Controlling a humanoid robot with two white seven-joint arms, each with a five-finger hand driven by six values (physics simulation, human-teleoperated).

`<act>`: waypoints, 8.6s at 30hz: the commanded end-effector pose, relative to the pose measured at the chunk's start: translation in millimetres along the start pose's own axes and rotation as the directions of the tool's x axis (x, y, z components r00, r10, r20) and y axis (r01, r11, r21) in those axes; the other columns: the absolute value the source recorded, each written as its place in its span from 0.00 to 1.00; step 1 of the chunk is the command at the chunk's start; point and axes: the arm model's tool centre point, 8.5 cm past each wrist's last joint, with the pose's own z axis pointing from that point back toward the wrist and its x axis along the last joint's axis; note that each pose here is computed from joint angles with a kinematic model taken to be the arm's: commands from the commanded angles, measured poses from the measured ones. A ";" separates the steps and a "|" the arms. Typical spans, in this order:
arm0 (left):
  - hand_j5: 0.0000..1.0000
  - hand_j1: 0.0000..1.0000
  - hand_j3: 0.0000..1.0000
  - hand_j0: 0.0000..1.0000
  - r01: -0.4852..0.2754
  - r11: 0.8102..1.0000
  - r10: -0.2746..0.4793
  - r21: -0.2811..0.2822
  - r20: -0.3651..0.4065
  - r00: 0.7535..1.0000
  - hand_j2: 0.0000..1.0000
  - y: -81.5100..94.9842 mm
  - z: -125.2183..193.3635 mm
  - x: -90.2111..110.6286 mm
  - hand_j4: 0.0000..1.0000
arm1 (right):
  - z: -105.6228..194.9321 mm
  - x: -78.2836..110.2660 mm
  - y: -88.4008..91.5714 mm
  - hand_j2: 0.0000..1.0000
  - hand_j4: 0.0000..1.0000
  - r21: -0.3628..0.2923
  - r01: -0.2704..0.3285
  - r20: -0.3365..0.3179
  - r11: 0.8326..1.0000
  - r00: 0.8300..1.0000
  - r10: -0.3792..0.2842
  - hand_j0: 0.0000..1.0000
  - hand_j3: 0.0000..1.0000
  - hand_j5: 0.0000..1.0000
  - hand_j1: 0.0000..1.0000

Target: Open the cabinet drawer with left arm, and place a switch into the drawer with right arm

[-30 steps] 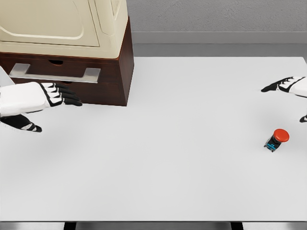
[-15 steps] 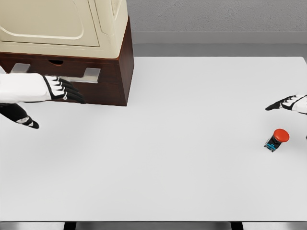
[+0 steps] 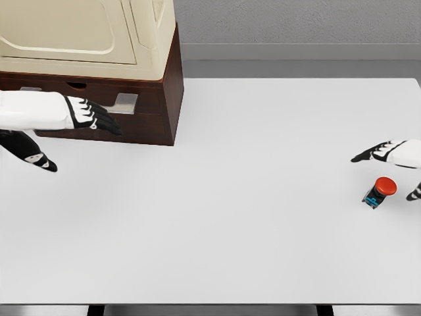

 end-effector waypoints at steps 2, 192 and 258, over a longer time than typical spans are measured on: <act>1.00 1.00 1.00 1.00 -0.026 0.999 0.027 0.037 -0.027 0.999 1.00 4.8 7.0 -10.4 1.00 | -3.9 1.2 2.4 1.00 1.00 -0.002 0.011 0.010 1.000 1.000 -0.011 1.00 1.00 1.00 1.00; 1.00 1.00 1.00 1.00 -0.497 0.822 0.519 0.278 -0.006 0.855 1.00 -48.8 35.4 -65.2 1.00 | -98.6 57.8 -73.7 0.48 0.48 -0.238 -0.027 0.275 0.971 0.957 0.094 0.48 0.48 0.48 0.48; 1.00 1.00 1.00 1.00 -0.590 0.773 0.611 0.235 -0.025 0.791 1.00 -92.4 7.9 -82.5 1.00 | -155.9 143.2 -139.2 0.48 0.48 -0.310 -0.090 0.448 0.946 0.864 0.229 0.48 0.48 0.48 0.48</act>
